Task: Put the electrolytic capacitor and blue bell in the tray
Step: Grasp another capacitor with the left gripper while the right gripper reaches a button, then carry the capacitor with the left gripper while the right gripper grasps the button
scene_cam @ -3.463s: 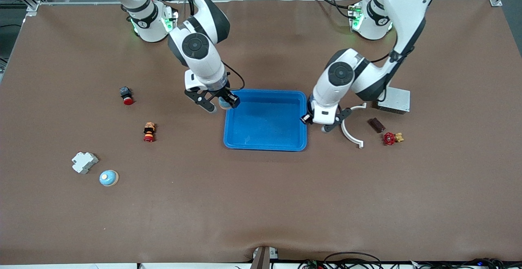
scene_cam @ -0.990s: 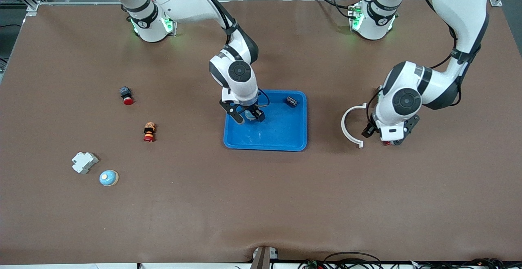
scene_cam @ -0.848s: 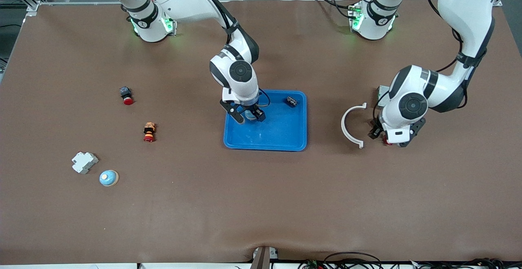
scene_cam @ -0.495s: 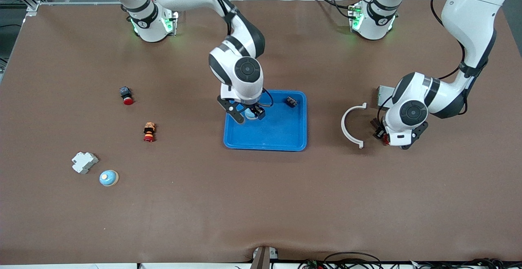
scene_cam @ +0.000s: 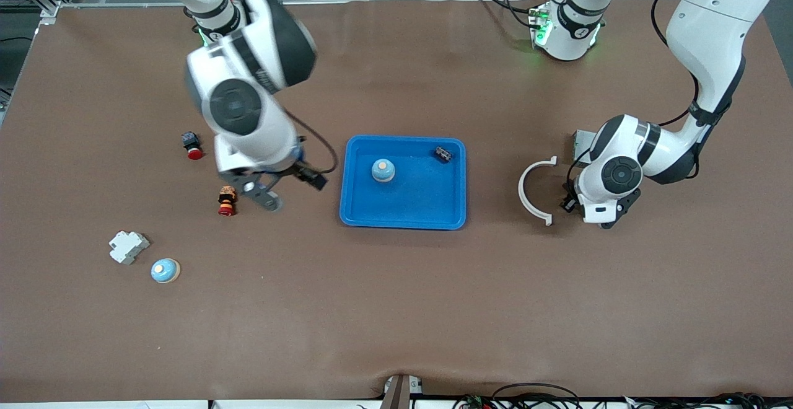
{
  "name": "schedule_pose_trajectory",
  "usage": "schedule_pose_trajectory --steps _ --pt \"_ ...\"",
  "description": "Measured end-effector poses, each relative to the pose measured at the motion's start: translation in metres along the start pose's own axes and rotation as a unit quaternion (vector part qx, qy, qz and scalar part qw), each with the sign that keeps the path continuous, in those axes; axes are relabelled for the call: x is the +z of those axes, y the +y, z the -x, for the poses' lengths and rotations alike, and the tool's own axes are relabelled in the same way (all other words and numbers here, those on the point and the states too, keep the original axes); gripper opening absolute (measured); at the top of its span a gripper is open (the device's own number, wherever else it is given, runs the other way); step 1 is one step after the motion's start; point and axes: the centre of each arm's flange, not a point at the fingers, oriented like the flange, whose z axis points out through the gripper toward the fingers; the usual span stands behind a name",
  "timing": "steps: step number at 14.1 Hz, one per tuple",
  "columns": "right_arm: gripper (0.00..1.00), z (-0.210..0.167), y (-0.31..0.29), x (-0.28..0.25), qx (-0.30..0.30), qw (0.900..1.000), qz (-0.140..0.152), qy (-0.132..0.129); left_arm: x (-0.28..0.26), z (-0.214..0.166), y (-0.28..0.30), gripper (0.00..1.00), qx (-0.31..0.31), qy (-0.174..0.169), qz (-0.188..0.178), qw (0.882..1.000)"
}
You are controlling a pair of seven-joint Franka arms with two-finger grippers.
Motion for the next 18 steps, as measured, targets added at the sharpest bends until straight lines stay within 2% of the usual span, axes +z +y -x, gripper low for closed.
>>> schedule_pose_trajectory --steps 3,7,11,15,18 --pt "1.00 -0.061 0.049 -0.010 -0.050 0.999 -0.011 -0.001 -0.010 -0.004 0.006 0.29 -0.002 0.006 0.012 1.000" --pt "1.00 -0.115 0.104 -0.014 -0.096 0.995 -0.017 0.003 -0.028 0.000 0.016 0.30 0.004 0.016 0.027 0.999" --pt "1.00 -0.161 0.150 -0.004 -0.138 0.990 -0.022 0.030 -0.043 0.024 0.030 0.30 -0.002 0.019 0.035 0.999" --pt "1.00 -0.211 0.213 0.049 -0.163 0.984 -0.035 0.056 -0.076 0.068 0.046 0.30 -0.012 0.021 0.014 1.000" --pt "1.00 -0.233 0.244 0.074 -0.174 0.982 -0.035 0.060 -0.106 0.106 0.063 0.30 -0.030 0.026 0.030 0.999"
